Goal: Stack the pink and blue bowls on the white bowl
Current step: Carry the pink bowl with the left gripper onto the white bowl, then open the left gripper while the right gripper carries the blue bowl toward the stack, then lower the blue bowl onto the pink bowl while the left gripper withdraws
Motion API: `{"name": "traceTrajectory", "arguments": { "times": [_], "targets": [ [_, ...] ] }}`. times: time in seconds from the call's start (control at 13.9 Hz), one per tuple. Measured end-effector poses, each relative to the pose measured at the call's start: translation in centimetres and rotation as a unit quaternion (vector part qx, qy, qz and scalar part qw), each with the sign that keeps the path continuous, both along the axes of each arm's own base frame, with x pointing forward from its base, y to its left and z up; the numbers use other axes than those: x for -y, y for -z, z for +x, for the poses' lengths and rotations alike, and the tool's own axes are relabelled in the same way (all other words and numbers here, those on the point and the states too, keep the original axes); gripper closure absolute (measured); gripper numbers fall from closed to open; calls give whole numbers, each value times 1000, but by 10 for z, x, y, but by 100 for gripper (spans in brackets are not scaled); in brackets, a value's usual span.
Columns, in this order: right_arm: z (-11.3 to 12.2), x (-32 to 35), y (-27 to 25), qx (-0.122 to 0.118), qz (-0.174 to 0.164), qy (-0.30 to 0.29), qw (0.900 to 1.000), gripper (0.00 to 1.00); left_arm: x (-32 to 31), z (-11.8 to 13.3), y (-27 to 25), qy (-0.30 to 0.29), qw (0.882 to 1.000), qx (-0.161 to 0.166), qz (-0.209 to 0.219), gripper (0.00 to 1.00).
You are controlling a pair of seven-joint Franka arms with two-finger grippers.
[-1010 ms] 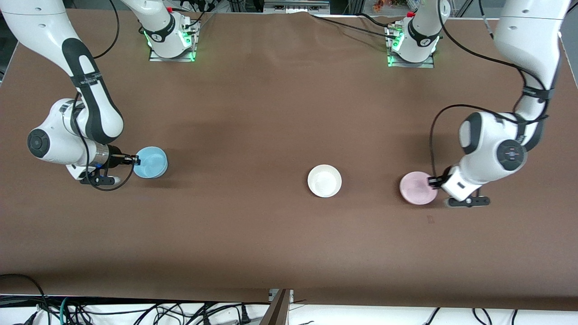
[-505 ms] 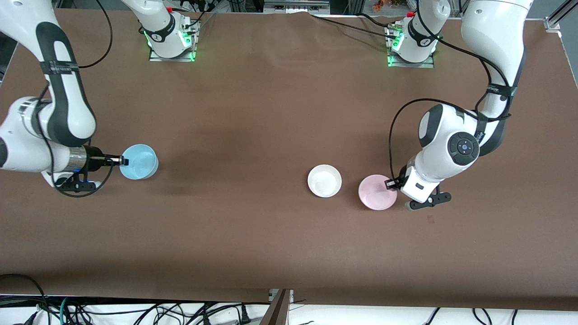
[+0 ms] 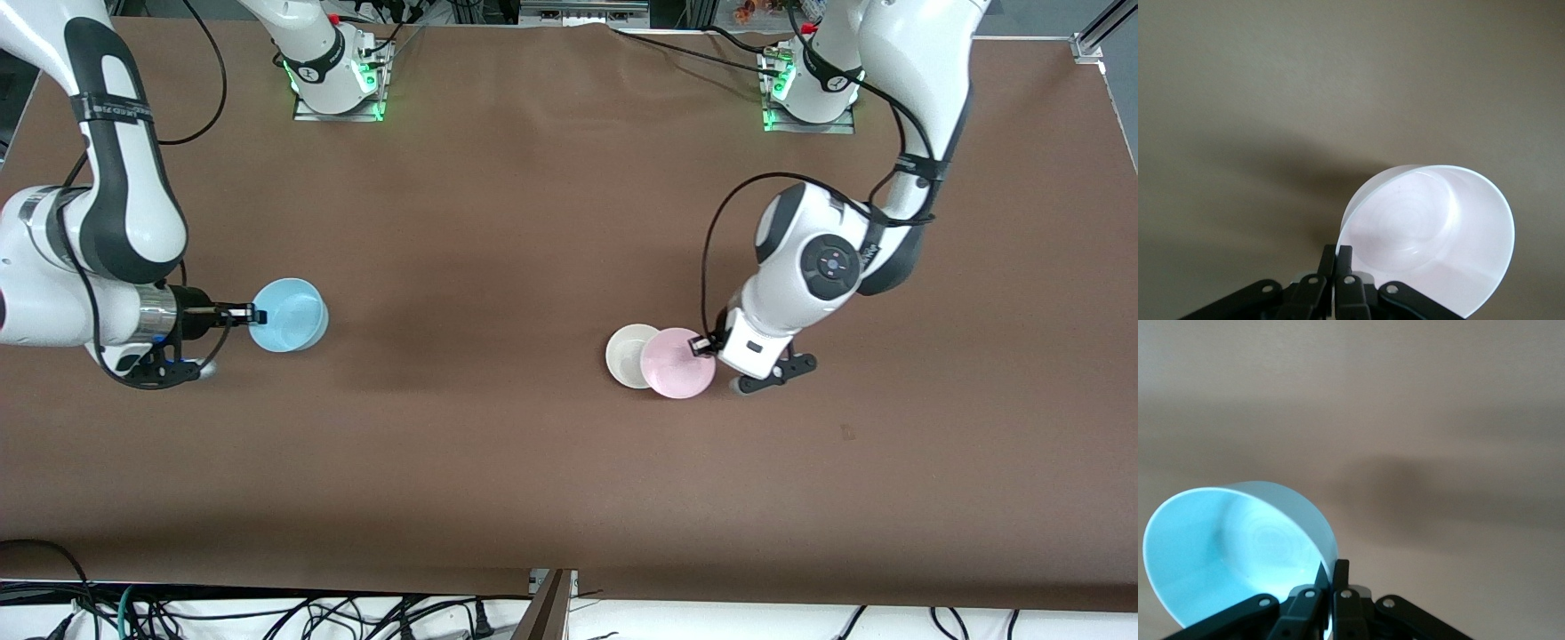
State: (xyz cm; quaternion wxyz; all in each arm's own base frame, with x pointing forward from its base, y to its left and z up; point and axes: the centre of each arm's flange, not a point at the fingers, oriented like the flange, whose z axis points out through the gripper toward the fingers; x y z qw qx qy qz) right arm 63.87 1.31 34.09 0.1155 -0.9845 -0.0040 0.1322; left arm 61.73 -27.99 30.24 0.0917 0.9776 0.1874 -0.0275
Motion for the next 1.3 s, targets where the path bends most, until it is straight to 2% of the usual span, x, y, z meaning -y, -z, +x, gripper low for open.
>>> {"name": "traceTrajectory", "arguments": {
  "times": [0.36,0.65,0.87,1.3],
  "targets": [
    [1,-59,-12,2,11,-10,1000,97,33,-12,27,5,1000,-4,-6,97],
    [-3,-101,-17,-10,0,27,1000,97,37,-16,48,7,1000,-15,-2,97],
    [-5,-143,-21,-15,6,65,998,97,37,-16,51,7,1000,-17,-1,97],
    [-13,-237,-8,6,-3,142,990,97,36,-18,52,8,1000,-25,2,97]
  ]
}}
